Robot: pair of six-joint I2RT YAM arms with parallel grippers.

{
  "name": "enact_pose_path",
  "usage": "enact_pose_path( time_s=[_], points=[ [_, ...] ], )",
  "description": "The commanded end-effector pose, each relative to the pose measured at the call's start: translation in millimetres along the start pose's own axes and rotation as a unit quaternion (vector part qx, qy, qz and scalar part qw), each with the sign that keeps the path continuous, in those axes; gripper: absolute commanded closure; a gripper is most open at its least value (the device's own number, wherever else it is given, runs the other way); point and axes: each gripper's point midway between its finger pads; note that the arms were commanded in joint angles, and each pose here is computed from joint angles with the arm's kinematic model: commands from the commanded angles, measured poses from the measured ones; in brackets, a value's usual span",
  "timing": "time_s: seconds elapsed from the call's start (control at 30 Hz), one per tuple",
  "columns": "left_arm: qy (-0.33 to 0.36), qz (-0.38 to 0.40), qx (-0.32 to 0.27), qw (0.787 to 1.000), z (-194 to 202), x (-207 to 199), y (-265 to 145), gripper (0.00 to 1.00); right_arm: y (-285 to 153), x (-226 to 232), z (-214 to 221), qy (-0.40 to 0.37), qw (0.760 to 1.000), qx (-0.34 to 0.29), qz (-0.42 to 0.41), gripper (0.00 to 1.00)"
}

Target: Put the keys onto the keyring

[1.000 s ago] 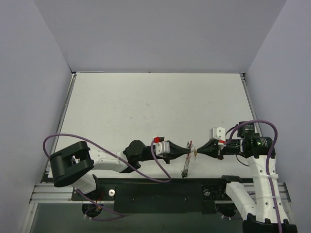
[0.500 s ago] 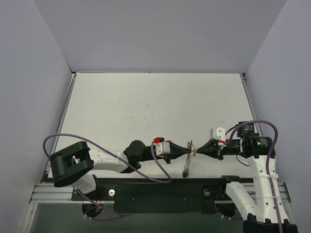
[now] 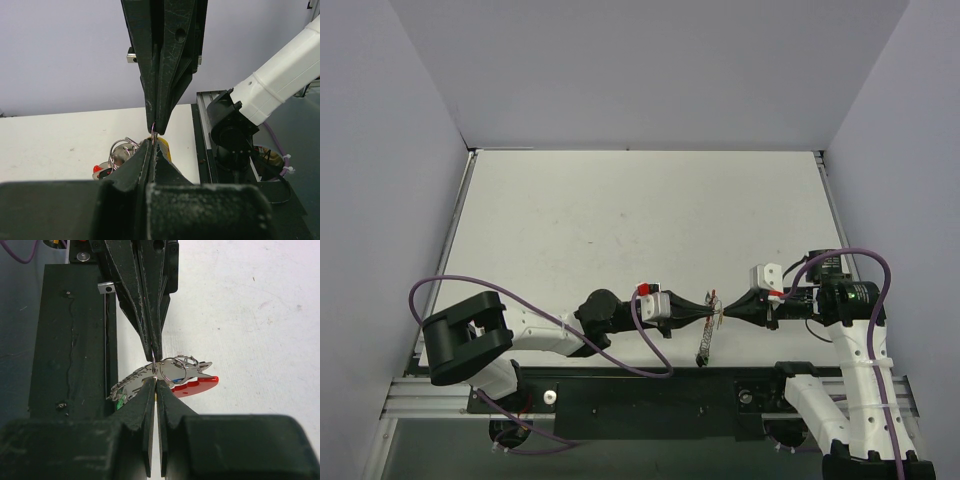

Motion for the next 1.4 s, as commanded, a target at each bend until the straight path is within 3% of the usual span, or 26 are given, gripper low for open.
enact_pose_path(
  time_s=[0.0, 0.63, 0.87, 1.03, 1.37],
  points=[
    [0.029, -0.016, -0.076, 0.997, -48, 11, 10, 1.00, 2, 6, -8, 0.005, 1.000, -0.021, -0.014, 1.00],
    [0.064, -0.004, -0.029, 0.998, -37, 6, -5, 1.00, 0, 12, -16, -0.016, 0.999, -0.029, -0.023, 1.00],
    [0.115, 0.013, 0.027, 0.993, -26, 7, -10, 1.00, 0, 45, -2, -0.106, 0.990, 0.013, -0.094, 1.00],
    [0.135, 0.015, 0.032, 0.990, -30, 8, -12, 1.00, -3, 56, 4, -0.171, 0.977, 0.020, -0.123, 1.00],
    [0.151, 0.019, 0.026, 0.988, -36, 8, -9, 1.00, 2, 48, 3, -0.186, 0.976, 0.001, -0.115, 1.00]
  ],
)
Point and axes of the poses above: each gripper's point midway between its finger pads, its own y axis out along the fingers, its own x axis along the line the jaws close on, z = x × y, and after that the axes turned 7 degrees about y, right-handed
